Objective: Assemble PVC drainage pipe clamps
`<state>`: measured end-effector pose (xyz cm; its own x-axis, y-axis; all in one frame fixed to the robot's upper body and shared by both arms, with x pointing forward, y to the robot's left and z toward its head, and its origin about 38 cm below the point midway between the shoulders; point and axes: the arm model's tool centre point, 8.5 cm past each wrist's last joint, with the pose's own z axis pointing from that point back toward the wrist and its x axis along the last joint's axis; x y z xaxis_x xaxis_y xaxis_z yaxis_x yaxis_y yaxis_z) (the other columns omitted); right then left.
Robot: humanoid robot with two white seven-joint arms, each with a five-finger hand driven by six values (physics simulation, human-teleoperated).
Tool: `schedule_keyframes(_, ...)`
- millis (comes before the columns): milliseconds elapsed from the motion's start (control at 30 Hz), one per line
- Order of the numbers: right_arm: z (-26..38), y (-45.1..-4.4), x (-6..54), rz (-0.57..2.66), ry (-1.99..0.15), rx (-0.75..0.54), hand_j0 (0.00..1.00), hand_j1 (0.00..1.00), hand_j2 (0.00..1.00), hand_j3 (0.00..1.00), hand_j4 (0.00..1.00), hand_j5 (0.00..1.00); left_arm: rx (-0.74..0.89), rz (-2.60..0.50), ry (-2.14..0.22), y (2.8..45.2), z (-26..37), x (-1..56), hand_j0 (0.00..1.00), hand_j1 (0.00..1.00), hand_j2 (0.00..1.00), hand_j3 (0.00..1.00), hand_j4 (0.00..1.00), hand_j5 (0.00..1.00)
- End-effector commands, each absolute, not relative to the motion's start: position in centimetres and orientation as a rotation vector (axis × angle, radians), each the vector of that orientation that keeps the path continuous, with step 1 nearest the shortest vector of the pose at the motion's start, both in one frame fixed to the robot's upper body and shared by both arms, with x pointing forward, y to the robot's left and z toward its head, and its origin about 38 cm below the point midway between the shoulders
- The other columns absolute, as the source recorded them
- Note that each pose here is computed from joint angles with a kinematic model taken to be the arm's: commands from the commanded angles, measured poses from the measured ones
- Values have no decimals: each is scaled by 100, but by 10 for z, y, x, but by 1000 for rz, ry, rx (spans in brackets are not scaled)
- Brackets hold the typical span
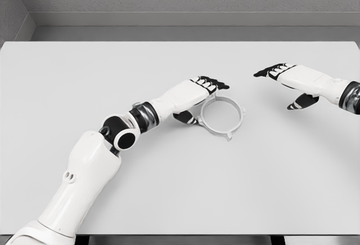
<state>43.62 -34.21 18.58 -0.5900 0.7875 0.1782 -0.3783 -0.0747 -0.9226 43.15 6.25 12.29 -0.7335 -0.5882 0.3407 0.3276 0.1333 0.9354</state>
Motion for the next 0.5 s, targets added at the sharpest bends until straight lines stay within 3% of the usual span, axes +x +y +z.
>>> schedule_keyframes(0, 186, -342, 436, 1777, -1366, -474, 100, 100, 100, 100, 100, 100, 250, -1676, -1725, 63, 124, 432, 100, 100, 100, 100, 100, 100)
schedule_keyframes(467, 203, -363, 433, 1809, -1325, -535, 100, 100, 100, 100, 100, 100, 277, -1663, -1723, 79, 127, 436, 100, 100, 100, 100, 100, 100)
